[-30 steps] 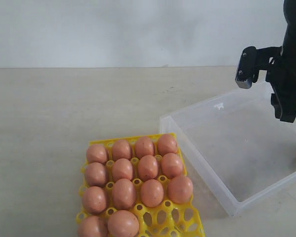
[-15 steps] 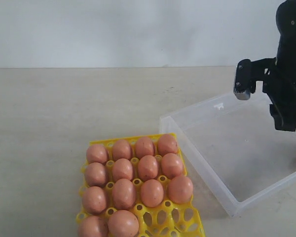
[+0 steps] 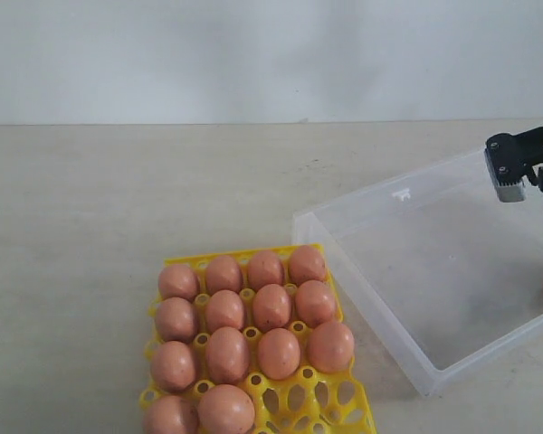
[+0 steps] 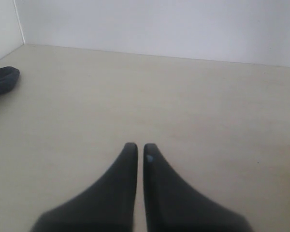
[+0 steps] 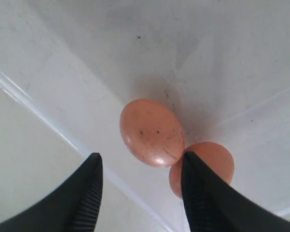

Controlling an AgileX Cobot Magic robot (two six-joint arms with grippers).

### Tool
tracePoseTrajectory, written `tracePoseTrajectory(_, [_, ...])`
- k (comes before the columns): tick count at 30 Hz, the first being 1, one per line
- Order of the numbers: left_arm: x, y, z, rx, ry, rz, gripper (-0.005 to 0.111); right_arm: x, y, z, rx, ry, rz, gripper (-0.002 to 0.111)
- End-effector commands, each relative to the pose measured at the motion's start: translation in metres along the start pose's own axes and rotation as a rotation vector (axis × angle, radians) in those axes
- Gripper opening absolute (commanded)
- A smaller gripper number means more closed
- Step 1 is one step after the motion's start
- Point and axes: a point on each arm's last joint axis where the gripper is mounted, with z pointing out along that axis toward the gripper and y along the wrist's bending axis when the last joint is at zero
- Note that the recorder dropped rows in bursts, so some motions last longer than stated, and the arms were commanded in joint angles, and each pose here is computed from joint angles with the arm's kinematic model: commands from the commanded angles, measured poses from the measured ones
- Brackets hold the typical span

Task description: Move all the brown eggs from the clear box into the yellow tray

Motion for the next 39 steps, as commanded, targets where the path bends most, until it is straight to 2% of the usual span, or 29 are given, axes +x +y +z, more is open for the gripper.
tracePoseTrajectory(1, [0.001,0.000,0.000,0.003,-0.003,0.005,0.004,0.000,-0.002,0.004,-0.021,-0.005,-0.035,0.043])
tracePoseTrajectory(13, [0.001,0.000,0.000,0.003,-0.003,0.005,0.004,0.001,-0.009,0.029,-0.076,0.069,-0.073,0.043])
tracePoseTrajectory(17, [0.001,0.000,0.000,0.003,-0.003,0.005,0.004,0.003,-0.013,0.030,-0.045,0.095,-0.085,0.043])
tracePoseTrajectory(26, [0.001,0.000,0.000,0.003,-0.003,0.005,0.004,0.019,-0.017,0.033,-0.034,0.075,-0.021,0.043])
tracePoseTrajectory(33, [0.001,0.000,0.000,0.003,-0.003,0.005,0.004,0.014,-0.021,0.033,0.012,0.018,-0.002,0.043])
tracePoseTrajectory(39, [0.001,0.000,0.000,0.003,-0.003,0.005,0.004,0.012,-0.023,0.042,-0.007,0.019,-0.003,0.043])
